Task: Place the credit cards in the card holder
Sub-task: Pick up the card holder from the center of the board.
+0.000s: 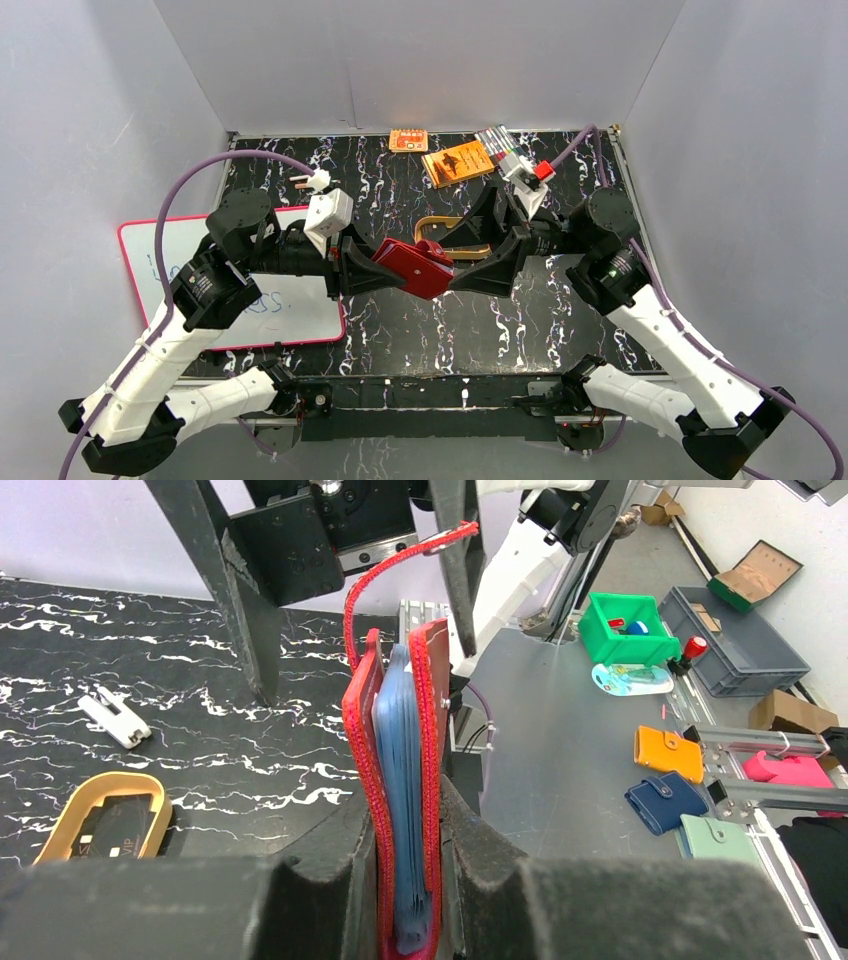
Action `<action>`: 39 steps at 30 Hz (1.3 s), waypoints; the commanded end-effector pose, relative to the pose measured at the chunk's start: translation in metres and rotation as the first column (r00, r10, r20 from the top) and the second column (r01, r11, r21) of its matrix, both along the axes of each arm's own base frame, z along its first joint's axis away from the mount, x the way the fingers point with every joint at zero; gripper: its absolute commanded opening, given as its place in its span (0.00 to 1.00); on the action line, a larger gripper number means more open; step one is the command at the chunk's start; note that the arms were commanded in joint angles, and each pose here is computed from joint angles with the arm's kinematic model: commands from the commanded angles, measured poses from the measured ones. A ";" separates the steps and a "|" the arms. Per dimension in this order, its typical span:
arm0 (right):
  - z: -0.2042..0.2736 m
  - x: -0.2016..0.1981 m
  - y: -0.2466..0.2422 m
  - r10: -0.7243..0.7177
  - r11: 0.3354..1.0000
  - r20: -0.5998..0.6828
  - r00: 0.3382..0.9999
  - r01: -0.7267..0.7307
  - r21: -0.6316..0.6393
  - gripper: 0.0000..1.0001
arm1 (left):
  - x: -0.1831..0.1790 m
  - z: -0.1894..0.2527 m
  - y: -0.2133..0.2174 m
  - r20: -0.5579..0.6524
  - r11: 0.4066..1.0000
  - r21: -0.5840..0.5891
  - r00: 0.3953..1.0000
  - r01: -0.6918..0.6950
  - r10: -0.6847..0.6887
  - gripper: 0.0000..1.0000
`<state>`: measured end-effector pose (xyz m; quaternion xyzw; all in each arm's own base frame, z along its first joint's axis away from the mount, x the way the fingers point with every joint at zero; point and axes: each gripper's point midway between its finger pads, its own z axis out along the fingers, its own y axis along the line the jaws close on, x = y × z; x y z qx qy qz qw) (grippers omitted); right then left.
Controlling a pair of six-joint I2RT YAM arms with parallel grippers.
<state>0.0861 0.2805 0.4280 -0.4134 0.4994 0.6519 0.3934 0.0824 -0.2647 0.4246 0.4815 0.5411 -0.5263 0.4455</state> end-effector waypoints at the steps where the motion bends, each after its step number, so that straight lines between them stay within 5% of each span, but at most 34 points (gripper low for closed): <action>1: 0.019 -0.005 -0.001 0.034 0.999 0.038 0.999 -0.035 0.042 0.91 | -0.009 0.025 0.003 0.050 0.997 -0.062 0.998 0.039 -0.036 0.00; 25: 0.012 -0.011 0.013 0.112 0.993 -0.003 0.994 -0.111 0.046 0.15 | -0.001 0.022 -0.013 0.031 0.994 -0.071 0.996 0.082 -0.080 0.07; 27: 0.013 -0.012 0.013 0.106 0.993 -0.002 0.994 -0.106 0.054 0.01 | 0.000 0.021 -0.013 0.032 0.994 -0.072 0.996 0.082 -0.080 0.17; 33: 0.027 0.005 0.010 -0.045 0.987 -0.027 0.999 0.049 0.156 0.00 | 0.009 0.010 -0.013 -0.027 0.995 -0.104 1.000 -0.008 0.005 0.68; 39: 0.042 0.020 0.004 -0.136 0.949 -0.112 0.984 0.161 0.270 0.00 | 0.019 0.012 -0.004 -0.124 0.953 -0.263 0.985 -0.147 0.117 0.76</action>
